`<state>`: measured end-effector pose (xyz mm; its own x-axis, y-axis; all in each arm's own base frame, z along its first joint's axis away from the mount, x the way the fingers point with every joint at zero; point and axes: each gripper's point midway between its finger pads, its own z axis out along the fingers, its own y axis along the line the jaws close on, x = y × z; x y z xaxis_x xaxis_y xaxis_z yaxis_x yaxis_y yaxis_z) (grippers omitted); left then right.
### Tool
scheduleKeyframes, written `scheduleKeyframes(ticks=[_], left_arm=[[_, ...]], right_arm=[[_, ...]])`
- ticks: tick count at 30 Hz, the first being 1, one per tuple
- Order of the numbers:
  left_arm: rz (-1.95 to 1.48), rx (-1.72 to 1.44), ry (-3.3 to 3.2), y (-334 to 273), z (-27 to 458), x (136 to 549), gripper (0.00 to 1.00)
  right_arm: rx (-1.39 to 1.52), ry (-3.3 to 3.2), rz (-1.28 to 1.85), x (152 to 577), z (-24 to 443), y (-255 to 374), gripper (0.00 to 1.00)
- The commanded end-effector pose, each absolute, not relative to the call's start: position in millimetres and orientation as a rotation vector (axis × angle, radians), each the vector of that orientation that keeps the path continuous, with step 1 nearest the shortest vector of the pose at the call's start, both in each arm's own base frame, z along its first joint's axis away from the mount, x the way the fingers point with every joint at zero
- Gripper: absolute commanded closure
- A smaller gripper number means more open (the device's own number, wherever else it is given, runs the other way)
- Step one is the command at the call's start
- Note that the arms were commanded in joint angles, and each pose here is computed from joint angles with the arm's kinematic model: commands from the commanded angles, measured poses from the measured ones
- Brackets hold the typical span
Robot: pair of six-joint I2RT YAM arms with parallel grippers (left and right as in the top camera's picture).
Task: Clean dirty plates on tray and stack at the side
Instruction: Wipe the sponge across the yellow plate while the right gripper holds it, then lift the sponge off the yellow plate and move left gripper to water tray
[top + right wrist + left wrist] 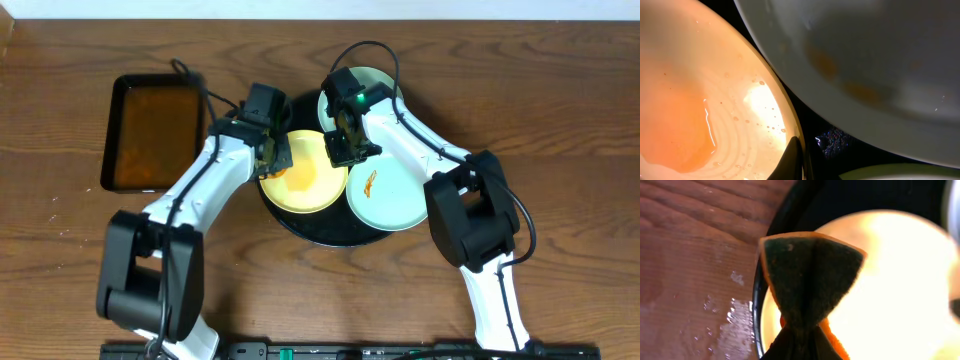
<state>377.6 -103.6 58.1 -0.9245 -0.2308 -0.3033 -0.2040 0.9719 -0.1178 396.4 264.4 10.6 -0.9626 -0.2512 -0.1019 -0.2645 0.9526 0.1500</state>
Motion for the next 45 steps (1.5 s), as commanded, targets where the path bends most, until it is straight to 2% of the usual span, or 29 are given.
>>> scheduleKeyframes(ticks=[1,5,14,16,22,28,33,37,42,45], left_arm=[[-0.174,-0.602,2.78,-104.2,52.9,374.9,0.93],[-0.173,-0.695,2.793,-109.5,33.7,372.2,0.93],[-0.29,-0.62,2.894,-148.6,-8.9,367.9,0.92],[-0.232,-0.617,2.896,-142.4,-13.3,366.9,0.93],[0.216,-0.646,2.868,-79.2,-14.0,353.0,0.92],[0.394,-0.609,2.888,-42.9,5.3,344.5,0.93],[0.313,-0.625,2.811,-44.7,36.7,355.4,0.93],[0.109,-0.618,2.784,-66.4,57.5,363.0,0.93],[-0.254,-0.585,2.842,-113.2,56.2,364.8,0.92],[-0.318,-0.587,2.861,-127.2,45.8,362.1,0.93]], right_arm=[[-0.43,3.036,0.235,392.6,2.1,267.8,0.98],[-0.43,3.035,0.235,392.6,2.3,267.8,0.98],[-0.43,3.037,0.235,392.4,2.1,267.7,0.99],[-0.43,3.037,0.235,392.3,2.3,267.6,0.98],[-0.431,3.04,0.233,391.8,2.0,267.3,0.98],[-0.43,3.038,0.234,392.0,2.2,267.4,0.98],[-0.43,3.038,0.234,392.0,2.2,267.4,0.99],[-0.43,3.038,0.234,392.1,2.2,267.5,0.99],[-0.43,3.035,0.236,392.7,2.3,267.9,0.98],[-0.43,3.035,0.236,392.7,2.3,267.9,0.98]])
